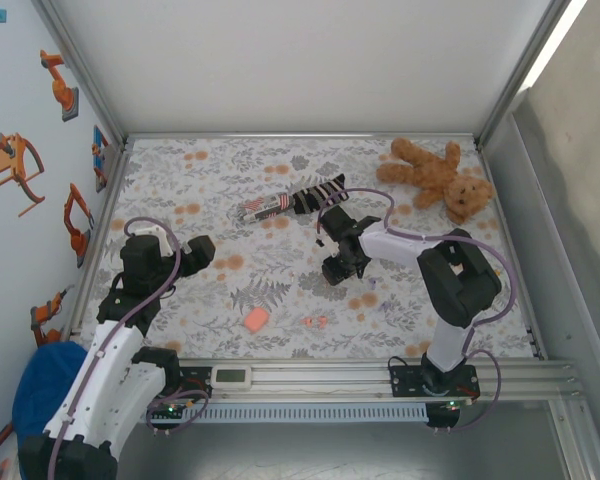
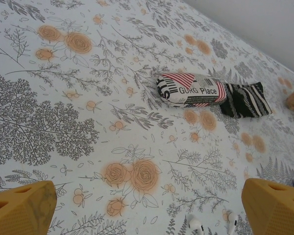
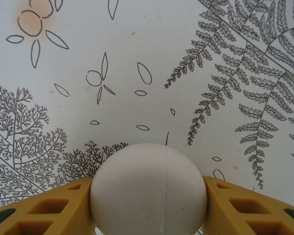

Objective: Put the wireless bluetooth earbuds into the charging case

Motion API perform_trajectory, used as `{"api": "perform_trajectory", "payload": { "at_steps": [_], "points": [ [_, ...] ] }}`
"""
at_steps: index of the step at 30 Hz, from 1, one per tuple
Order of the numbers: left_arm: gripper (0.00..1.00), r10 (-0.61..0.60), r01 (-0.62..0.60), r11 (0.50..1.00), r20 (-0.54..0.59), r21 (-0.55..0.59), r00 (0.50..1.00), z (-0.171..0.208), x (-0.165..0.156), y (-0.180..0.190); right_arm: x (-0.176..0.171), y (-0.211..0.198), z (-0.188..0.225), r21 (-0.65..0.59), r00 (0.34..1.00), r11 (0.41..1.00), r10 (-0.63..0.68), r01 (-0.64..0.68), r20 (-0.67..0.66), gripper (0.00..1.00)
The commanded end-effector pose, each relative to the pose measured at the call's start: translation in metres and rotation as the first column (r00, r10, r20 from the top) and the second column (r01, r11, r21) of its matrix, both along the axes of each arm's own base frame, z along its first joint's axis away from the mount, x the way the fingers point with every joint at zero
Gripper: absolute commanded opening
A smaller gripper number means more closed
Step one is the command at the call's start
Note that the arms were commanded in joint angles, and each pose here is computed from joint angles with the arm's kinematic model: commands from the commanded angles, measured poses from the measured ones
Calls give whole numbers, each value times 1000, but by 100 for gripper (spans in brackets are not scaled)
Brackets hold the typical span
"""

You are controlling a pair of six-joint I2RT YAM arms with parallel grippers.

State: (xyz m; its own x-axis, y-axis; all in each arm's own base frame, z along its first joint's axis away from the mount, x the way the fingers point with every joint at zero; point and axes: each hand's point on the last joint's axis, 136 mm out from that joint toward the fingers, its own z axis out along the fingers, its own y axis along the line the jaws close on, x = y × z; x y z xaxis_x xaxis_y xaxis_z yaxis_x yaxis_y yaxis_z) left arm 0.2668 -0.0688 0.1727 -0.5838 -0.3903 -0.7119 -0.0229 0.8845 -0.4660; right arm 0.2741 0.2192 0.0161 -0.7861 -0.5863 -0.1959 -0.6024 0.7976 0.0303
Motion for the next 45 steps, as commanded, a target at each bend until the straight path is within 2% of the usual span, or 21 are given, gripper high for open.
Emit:
{"api": "perform_trajectory", "payload": {
  "at_steps": [1, 6, 11, 16, 22, 27, 33, 45],
  "points": [
    [96, -34, 34, 999, 31, -4, 999, 17, 1, -6, 6, 2, 16, 31, 999, 999, 16, -18, 51, 50],
    [96, -154, 158, 987, 80, -43, 985, 32, -2, -27, 12, 7, 53, 85, 985, 993, 69, -83, 158, 50],
    [97, -292, 309, 945, 147, -109, 945, 56, -9, -54, 7, 25, 105, 153, 928, 956, 194, -252, 319, 49],
    [99, -393, 427, 891, 208, -154, 896, 85, -19, -74, -2, 41, 155, 93, 813, 905, 324, -416, 485, 49],
    [91, -510, 563, 804, 266, -191, 818, 118, -36, -97, -21, 60, 203, -9, 636, 828, 438, -561, 636, 49],
    [84, -581, 637, 744, 276, -202, 766, 125, -47, -116, -33, 67, 222, -127, 516, 782, 514, -610, 686, 48],
    [78, -650, 708, 675, 287, -206, 703, 130, -59, -142, -44, 78, 240, -202, 401, 743, 546, -638, 736, 48],
    [74, -718, 796, 565, 346, -217, 604, 136, -72, -180, -63, 94, 265, -195, 321, 717, 515, -669, 795, 48]
  ]
}}
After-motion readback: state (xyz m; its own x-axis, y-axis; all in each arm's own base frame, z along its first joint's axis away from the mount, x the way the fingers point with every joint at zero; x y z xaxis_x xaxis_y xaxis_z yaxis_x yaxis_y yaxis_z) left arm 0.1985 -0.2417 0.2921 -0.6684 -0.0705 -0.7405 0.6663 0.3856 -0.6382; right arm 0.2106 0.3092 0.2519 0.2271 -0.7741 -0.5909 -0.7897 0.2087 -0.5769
